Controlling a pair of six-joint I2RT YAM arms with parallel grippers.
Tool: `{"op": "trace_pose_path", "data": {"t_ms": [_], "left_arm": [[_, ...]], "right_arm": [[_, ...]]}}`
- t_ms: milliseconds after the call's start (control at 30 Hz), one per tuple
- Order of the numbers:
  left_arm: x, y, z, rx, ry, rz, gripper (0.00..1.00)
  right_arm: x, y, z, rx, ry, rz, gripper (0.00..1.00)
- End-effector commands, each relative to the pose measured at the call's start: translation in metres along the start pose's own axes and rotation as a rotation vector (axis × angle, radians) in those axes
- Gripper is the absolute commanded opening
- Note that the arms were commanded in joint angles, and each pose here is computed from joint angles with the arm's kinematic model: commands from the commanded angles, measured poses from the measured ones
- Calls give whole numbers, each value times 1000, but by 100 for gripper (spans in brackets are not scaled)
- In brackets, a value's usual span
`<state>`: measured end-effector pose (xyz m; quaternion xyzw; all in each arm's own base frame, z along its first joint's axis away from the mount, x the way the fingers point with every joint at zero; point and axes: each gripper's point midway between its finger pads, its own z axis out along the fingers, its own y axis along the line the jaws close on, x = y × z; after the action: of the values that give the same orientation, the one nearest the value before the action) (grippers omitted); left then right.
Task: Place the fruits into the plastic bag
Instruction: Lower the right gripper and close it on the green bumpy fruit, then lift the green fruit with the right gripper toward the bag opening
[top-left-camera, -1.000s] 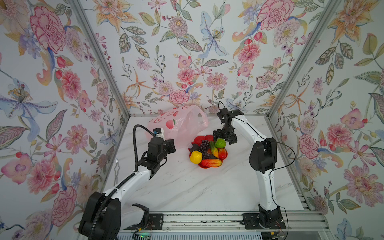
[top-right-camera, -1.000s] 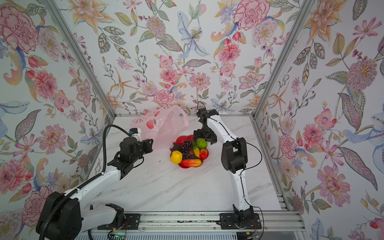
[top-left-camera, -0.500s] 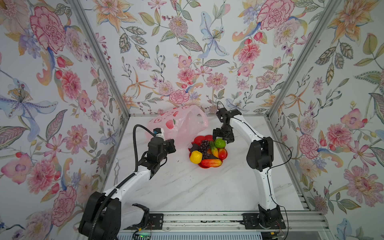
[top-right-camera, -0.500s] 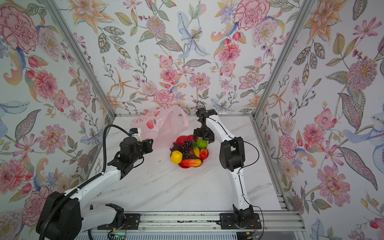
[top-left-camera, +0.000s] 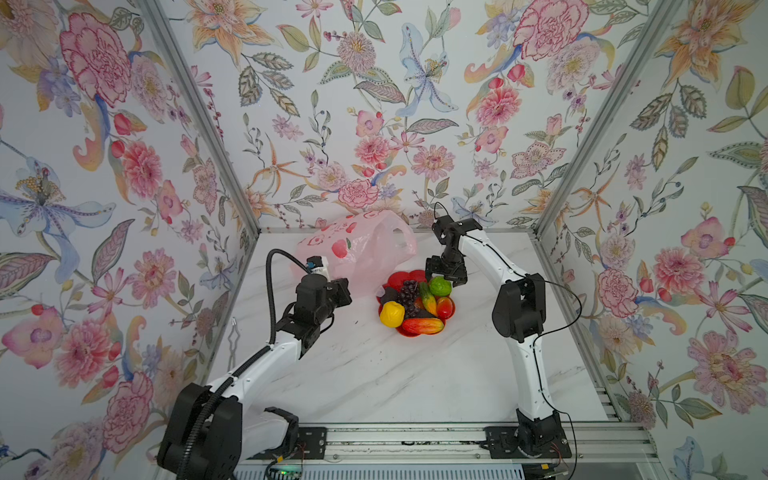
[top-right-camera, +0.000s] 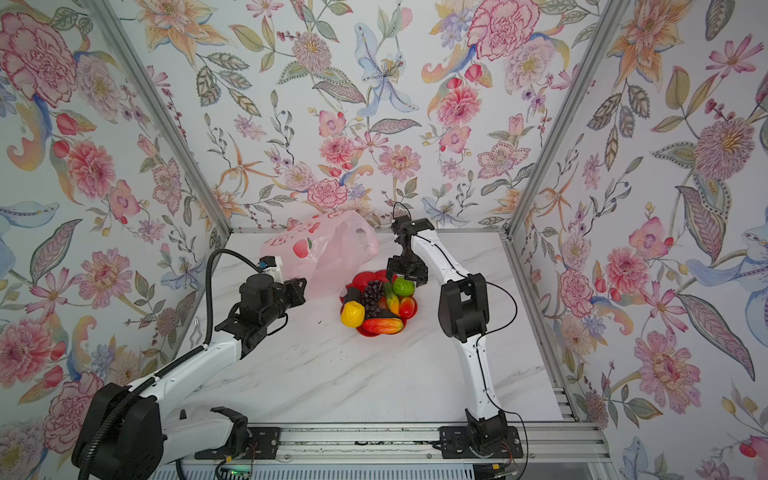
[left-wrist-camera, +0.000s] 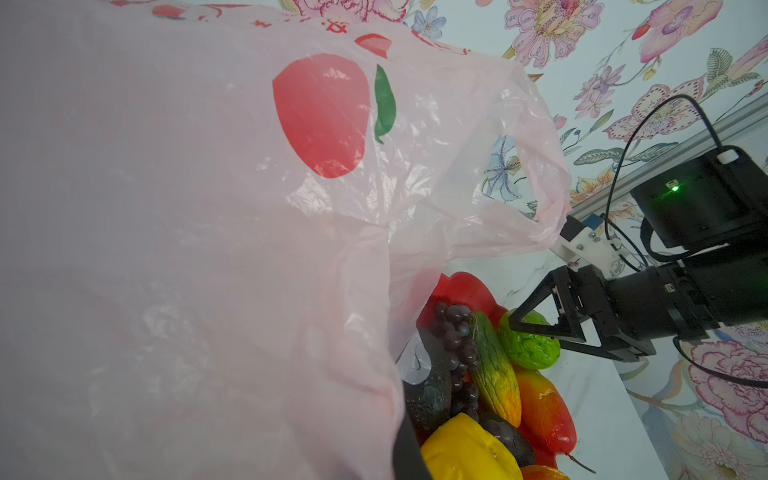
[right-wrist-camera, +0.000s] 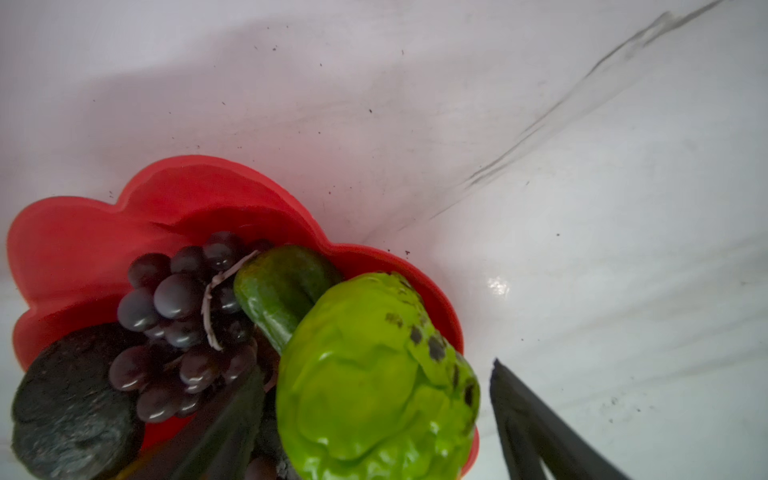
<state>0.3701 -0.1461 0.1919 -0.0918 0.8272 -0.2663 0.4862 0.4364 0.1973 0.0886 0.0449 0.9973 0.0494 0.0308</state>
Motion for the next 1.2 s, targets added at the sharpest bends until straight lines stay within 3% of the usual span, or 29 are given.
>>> {"op": "trace_pose_path", "data": {"t_ms": [0, 200, 500, 633, 933, 1167], "left_arm": [[-6, -6, 0, 6, -9, 29, 0], [-6, -6, -3, 7, -15, 31, 0], [-5, -5, -5, 5, -13, 28, 0], [-3, -4, -5, 4, -12, 23, 0], [-4, -4, -8, 9, -22, 10, 0], [-5, -4, -11, 11, -30, -2, 0]], "right_arm": [[-1, -7, 11, 32, 18, 20, 86], [1, -11, 14, 55, 21, 15, 84], [-1, -8, 10, 53, 2, 0, 63], [-2, -4, 2, 43, -15, -7, 59], [-5, 6, -41, -39, -84, -10, 57], [-3, 26, -95, -195, -147, -19, 56]]}}
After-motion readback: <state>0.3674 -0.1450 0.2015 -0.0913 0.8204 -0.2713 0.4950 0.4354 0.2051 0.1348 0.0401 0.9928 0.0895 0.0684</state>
